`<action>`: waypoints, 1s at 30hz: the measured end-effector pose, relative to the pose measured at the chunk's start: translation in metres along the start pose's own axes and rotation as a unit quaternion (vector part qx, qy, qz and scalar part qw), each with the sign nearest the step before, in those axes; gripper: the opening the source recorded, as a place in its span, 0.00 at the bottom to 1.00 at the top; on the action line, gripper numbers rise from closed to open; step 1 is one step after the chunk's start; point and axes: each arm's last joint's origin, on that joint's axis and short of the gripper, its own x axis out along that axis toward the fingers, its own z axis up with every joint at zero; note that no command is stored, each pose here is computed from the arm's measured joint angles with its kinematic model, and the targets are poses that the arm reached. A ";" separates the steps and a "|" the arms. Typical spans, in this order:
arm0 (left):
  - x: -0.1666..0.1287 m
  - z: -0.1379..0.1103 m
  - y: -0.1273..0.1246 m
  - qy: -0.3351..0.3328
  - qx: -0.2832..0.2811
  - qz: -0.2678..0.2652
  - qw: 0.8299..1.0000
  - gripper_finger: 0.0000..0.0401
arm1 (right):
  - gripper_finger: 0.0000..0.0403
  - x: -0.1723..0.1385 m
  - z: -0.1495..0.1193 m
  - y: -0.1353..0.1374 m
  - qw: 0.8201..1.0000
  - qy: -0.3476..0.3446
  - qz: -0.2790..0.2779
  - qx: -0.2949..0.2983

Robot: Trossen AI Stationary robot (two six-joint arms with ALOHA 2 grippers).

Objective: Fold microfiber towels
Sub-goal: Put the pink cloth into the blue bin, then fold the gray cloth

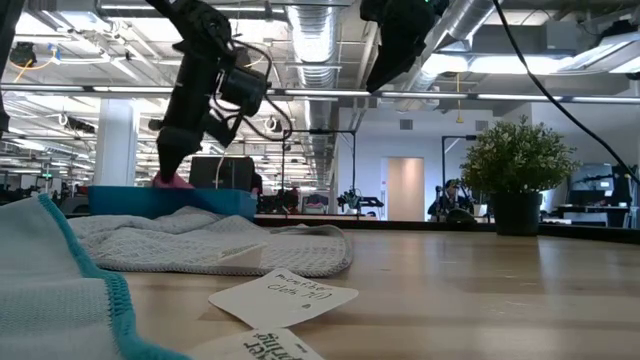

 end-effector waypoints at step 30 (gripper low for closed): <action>-0.163 -0.039 0.013 -0.250 -0.096 -0.068 0.961 0.32 | 0.50 0.105 0.007 0.021 0.998 0.014 0.066 -0.013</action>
